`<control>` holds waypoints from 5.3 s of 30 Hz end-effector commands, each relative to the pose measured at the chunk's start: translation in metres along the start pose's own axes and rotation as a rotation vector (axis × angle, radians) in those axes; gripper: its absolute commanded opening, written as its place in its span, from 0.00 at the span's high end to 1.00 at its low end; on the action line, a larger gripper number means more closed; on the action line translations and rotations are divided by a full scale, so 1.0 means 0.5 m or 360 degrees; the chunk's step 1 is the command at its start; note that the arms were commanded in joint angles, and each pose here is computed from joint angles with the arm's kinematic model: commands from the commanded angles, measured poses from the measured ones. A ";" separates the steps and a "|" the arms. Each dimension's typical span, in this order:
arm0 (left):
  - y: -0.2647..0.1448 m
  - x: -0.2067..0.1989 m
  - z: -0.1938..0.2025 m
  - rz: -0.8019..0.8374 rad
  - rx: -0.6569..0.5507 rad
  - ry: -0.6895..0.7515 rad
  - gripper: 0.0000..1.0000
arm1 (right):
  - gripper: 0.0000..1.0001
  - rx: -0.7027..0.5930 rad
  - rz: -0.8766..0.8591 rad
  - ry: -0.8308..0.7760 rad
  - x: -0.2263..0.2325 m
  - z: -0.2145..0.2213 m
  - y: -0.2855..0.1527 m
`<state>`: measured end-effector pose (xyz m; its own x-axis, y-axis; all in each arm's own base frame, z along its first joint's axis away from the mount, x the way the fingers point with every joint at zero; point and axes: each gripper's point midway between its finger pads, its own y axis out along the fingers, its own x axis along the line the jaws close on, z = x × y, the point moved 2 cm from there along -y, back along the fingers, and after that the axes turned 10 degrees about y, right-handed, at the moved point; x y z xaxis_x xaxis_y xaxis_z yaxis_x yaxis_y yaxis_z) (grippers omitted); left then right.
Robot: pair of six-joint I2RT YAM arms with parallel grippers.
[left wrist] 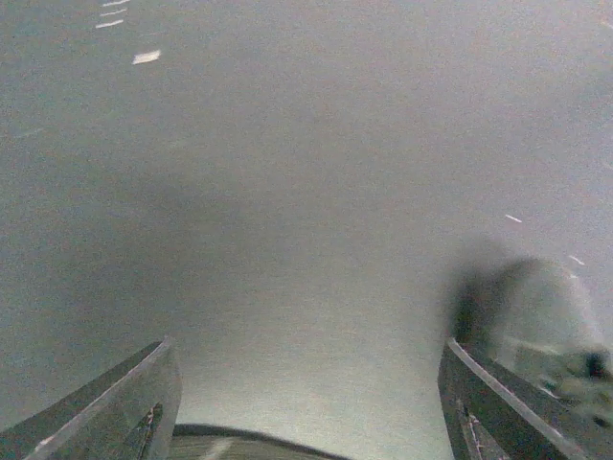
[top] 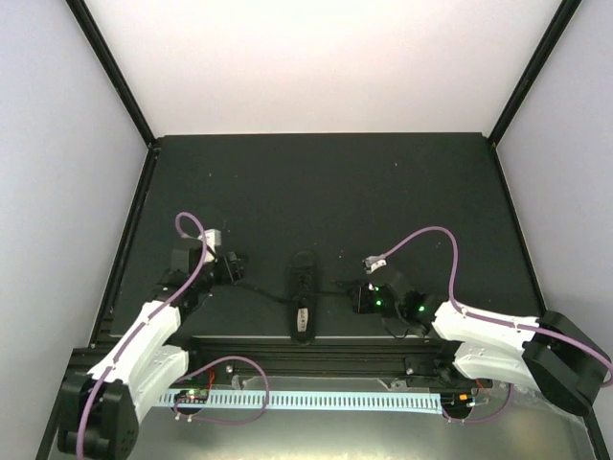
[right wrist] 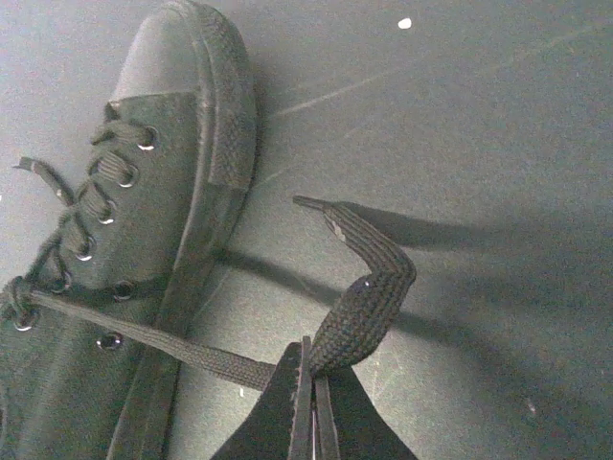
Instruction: Tie the shoes
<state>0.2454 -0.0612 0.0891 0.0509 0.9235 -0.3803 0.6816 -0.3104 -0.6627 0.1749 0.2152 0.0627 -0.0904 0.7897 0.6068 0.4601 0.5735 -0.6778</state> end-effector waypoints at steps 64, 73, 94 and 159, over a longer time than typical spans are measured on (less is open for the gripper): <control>0.013 -0.308 0.205 0.0798 0.0245 0.1105 0.72 | 0.98 -0.0009 -0.0152 -0.0016 0.066 -0.054 0.007; -0.007 -0.329 0.177 0.0857 0.0111 0.1056 0.98 | 0.98 -0.0049 -0.0102 -0.0028 0.059 -0.063 0.001; -0.053 -0.370 0.158 0.1037 -0.0022 0.0952 0.98 | 0.52 0.0375 -0.0634 -0.0426 0.369 -0.118 0.114; -0.022 -0.233 0.108 0.0496 -0.0053 0.0810 0.43 | 0.98 0.0494 -0.1069 -0.0477 0.248 0.007 0.047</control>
<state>0.1863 -0.1875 0.1179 0.6329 0.7447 -0.2117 0.5907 -0.6413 -0.4896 0.1711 0.3257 0.1137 -0.4832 0.2727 0.8319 -0.0524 0.9396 -0.3384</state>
